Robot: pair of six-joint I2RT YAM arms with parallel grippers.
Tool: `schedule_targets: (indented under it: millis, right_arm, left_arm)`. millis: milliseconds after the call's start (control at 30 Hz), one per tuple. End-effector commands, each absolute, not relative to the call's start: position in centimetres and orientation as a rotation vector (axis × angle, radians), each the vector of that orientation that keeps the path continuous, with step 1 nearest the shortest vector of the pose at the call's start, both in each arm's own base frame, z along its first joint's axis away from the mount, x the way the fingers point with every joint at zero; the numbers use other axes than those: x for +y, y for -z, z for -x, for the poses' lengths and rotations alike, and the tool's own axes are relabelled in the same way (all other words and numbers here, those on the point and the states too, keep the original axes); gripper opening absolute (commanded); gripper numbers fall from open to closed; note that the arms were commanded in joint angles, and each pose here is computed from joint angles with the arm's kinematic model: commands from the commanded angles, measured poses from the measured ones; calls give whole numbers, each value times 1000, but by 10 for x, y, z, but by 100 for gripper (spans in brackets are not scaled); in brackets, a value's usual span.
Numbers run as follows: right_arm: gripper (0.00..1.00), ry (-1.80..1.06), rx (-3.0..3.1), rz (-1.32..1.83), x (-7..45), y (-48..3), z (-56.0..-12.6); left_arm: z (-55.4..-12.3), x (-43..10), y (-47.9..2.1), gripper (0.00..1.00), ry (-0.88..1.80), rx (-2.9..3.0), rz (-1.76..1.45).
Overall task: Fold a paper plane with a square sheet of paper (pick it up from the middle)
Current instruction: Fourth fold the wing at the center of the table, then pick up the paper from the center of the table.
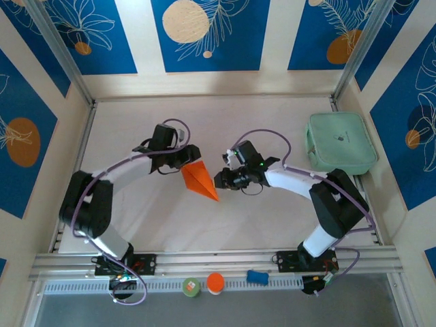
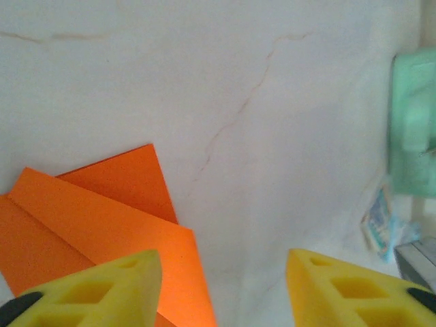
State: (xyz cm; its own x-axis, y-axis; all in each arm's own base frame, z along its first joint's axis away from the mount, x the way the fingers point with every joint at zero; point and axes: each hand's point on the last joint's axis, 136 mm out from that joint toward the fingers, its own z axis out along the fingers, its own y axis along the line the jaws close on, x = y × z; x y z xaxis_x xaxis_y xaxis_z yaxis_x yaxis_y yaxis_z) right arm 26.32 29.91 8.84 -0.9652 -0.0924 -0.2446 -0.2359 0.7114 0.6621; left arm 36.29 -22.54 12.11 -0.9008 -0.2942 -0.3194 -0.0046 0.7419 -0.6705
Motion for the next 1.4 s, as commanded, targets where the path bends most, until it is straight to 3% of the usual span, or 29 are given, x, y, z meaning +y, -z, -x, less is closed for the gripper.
schedule_targets:
  millis: [0,300,467,1000,1367]
  right_arm:
    - [33,-1005,2739,245,299,-83,-282]
    - [39,-1143,2741,264,327,-58,-319]
    - [31,-1199,2723,316,338,-52,-328]
    - [10,-1314,2714,374,350,-46,-325]
    - [2,-1538,2481,292,344,-128,-334]
  left_arm:
    - [-353,-208,-112,56,952,2537,373]
    - [-332,-177,-93,73,954,2498,543]
    - [-326,-156,-80,82,902,2498,618]
    - [-327,-154,-86,88,909,2488,569]
    - [-329,-197,-145,89,1197,2321,329]
